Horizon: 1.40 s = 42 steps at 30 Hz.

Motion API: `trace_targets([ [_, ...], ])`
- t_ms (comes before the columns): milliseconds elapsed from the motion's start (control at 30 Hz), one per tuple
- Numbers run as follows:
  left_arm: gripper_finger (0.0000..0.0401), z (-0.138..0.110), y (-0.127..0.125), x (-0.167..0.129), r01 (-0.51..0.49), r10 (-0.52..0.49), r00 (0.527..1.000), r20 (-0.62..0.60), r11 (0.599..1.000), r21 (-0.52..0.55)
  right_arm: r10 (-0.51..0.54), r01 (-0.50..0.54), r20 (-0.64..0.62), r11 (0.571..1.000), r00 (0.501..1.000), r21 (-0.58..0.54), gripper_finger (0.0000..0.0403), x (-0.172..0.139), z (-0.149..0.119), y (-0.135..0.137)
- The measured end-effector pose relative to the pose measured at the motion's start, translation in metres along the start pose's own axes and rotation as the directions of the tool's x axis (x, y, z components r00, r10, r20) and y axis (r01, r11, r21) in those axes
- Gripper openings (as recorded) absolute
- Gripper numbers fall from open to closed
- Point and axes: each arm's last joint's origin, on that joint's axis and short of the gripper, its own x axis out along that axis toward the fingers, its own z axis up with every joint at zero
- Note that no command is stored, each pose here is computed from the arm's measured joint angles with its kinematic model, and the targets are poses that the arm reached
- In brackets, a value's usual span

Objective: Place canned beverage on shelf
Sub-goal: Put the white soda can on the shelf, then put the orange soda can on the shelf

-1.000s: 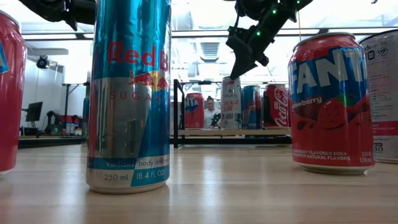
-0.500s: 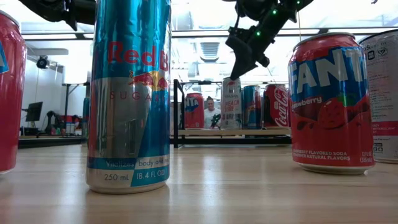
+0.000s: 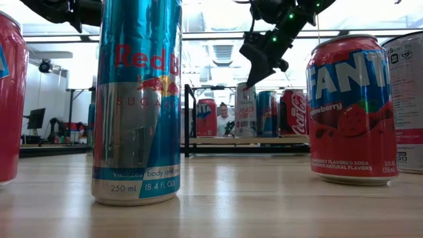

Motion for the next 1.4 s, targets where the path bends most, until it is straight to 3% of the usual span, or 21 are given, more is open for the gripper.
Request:
trace_targets([
  [400, 0.0, 0.0, 0.0, 0.0, 0.002, -0.002, 1.0, -0.002, 1.0, 0.0, 0.018, -0.018, 0.021, 1.0, 1.0, -0.008, 0.0012, -0.006, 0.003, 0.006],
  [600, 0.0, 0.0, 0.0, 0.0, 0.003, -0.003, 1.0, -0.003, 1.0, -0.015, 0.087, -0.083, 0.061, 0.995, 0.994, -0.062, 0.0012, -0.033, 0.005, 0.013],
  [767, 0.0, 0.001, 0.0, 0.0, 0.005, -0.005, 1.0, 0.001, 0.994, -0.11, 0.142, -0.123, 0.144, 0.984, 0.979, -0.132, 0.0012, -0.068, -0.002, 0.017],
  [1000, 0.0, -0.004, -0.006, 0.0, 0.046, -0.068, 0.996, -0.062, 0.953, -0.3, 0.199, -0.17, 0.279, 0.977, 0.939, -0.126, 0.0012, -0.099, -0.036, 0.014],
  [1167, 0.0, -0.009, -0.011, -0.001, 0.044, -0.105, 0.987, -0.117, 0.898, -0.438, 0.199, -0.175, 0.311, 0.979, 0.929, -0.105, 0.0012, -0.102, -0.057, 0.007],
  [1267, 0.0, -0.013, -0.011, -0.002, -0.033, -0.097, 0.968, -0.232, 0.866, -0.5, 0.201, -0.171, 0.323, 0.978, 0.925, -0.118, 0.0012, -0.101, -0.064, 0.007],
  [1400, 0.0, -0.013, -0.006, -0.007, -0.183, -0.088, 0.891, -0.446, 0.829, -0.529, 0.2, -0.162, 0.327, 0.977, 0.923, -0.141, 0.0012, -0.1, -0.065, 0.007],
])
